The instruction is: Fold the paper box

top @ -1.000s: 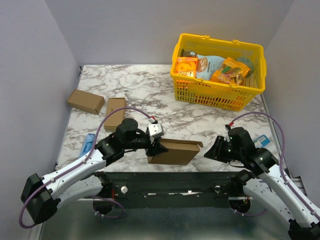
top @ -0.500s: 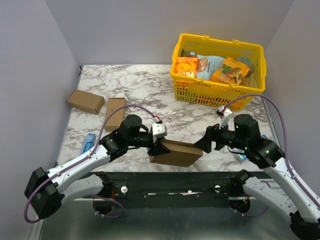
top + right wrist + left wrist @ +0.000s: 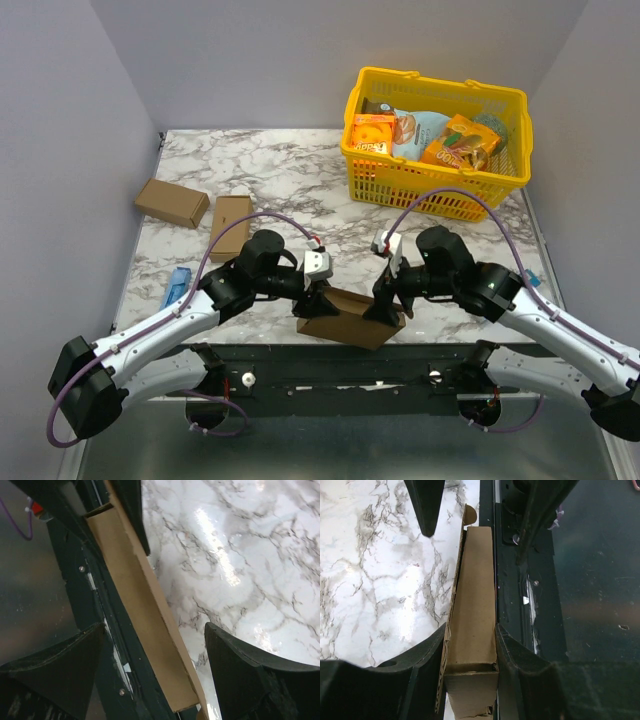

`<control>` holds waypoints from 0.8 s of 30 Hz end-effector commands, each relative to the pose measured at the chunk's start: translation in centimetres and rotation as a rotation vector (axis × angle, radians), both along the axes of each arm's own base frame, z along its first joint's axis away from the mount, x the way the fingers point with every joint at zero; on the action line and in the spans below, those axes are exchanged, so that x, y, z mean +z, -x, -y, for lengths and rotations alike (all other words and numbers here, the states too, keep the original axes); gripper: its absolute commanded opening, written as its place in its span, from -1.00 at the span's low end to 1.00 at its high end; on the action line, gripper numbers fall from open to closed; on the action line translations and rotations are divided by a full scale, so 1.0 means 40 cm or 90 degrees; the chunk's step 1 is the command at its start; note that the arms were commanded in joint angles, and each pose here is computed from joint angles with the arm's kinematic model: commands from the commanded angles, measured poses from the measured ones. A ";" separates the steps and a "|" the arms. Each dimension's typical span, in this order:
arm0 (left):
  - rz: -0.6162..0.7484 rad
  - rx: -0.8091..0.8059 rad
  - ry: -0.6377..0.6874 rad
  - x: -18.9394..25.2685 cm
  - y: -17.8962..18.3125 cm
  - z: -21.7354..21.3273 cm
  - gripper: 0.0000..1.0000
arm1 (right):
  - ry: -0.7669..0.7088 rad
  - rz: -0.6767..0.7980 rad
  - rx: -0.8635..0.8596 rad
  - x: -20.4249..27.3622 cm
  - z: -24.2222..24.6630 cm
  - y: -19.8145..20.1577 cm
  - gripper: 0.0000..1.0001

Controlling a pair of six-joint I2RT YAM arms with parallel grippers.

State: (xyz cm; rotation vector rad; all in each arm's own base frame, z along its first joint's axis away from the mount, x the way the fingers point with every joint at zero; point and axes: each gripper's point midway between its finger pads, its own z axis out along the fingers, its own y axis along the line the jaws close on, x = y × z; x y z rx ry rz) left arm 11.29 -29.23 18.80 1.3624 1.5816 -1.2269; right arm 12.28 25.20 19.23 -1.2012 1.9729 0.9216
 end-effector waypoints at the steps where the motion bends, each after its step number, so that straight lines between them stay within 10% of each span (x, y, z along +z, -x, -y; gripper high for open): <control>1: 0.001 -0.017 0.010 0.023 0.018 -0.008 -0.86 | -0.016 0.039 0.065 0.019 -0.049 0.008 0.76; 14: 0.015 0.045 0.020 0.032 -0.025 -0.015 -0.86 | 0.078 0.108 0.035 -0.047 -0.055 -0.001 -0.21; 19: 0.026 0.145 -0.005 0.039 -0.097 -0.033 0.27 | 0.121 0.155 -0.062 -0.051 -0.013 -0.067 -0.44; 24: 0.069 0.243 0.018 0.090 -0.169 -0.087 0.68 | 0.200 0.203 -0.121 -0.067 0.035 -0.122 -0.46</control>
